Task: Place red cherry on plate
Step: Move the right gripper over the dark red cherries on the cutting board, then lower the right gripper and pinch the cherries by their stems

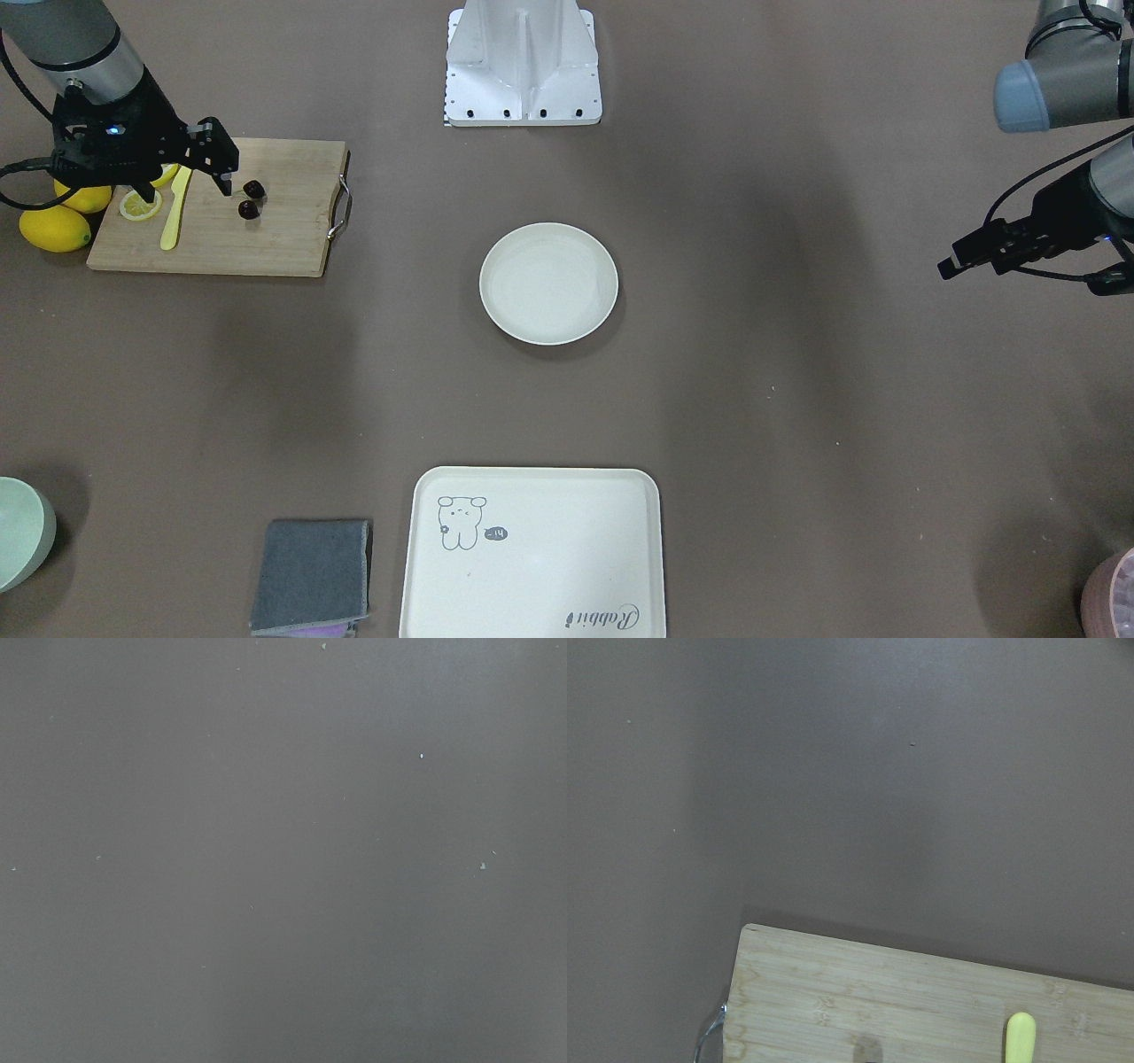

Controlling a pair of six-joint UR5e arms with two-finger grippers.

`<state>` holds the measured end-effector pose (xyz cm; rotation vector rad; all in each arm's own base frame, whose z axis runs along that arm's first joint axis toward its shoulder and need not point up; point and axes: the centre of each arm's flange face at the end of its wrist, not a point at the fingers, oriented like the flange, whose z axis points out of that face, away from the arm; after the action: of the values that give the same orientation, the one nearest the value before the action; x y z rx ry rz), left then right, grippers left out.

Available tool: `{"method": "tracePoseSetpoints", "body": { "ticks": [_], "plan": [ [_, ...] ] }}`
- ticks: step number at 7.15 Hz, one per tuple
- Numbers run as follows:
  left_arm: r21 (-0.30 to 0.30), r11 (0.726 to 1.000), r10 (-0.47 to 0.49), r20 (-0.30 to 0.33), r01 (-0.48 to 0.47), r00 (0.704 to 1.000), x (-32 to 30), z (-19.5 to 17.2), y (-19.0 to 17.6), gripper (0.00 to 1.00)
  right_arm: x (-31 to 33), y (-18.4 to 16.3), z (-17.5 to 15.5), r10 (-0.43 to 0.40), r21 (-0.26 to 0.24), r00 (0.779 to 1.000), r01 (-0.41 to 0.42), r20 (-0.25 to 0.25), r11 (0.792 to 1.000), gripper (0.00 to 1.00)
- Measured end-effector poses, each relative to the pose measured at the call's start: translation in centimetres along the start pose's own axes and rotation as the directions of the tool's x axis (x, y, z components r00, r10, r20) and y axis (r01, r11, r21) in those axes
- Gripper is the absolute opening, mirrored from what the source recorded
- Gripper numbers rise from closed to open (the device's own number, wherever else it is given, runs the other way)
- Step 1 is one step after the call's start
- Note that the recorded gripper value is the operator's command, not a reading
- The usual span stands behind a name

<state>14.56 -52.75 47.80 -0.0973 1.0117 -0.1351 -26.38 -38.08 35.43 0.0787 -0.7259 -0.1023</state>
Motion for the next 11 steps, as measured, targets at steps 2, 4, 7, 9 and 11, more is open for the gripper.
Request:
{"method": "tracePoseSetpoints", "body": {
  "ticks": [2, 4, 7, 9, 11],
  "plan": [
    [0.001, 1.0, -0.007, 0.003, 0.007, 1.0, 0.2, -0.1, -0.1, 0.94, 0.7, 3.0, 3.6, -0.011, 0.032, 1.0, 0.012, -0.018, 0.999, 0.91],
    [0.002, 1.0, -0.013, 0.005, 0.013, 1.0, 0.3, -0.1, -0.2, 0.95, 0.3, 5.2, 7.6, 0.001, 0.071, 1.0, 0.001, -0.025, 0.997, 0.91],
    [0.002, 1.0, -0.018, 0.007, 0.018, 1.0, 0.1, -0.2, 0.0, 0.95, 0.1, 6.2, 12.6, 0.018, 0.097, 1.0, -0.017, -0.009, 0.995, 0.88],
    [0.005, 1.0, -0.022, 0.008, 0.022, 1.0, 0.0, -0.2, 0.1, 0.95, -0.6, 7.0, 13.4, 0.034, 0.103, 0.999, -0.033, -0.005, 0.994, 0.87],
    [0.005, 1.0, -0.022, 0.008, 0.022, 1.0, 0.0, -0.3, 0.2, 0.95, -1.1, 7.6, 13.7, 0.044, 0.107, 0.999, -0.044, -0.003, 0.993, 0.78]
  ]
}}
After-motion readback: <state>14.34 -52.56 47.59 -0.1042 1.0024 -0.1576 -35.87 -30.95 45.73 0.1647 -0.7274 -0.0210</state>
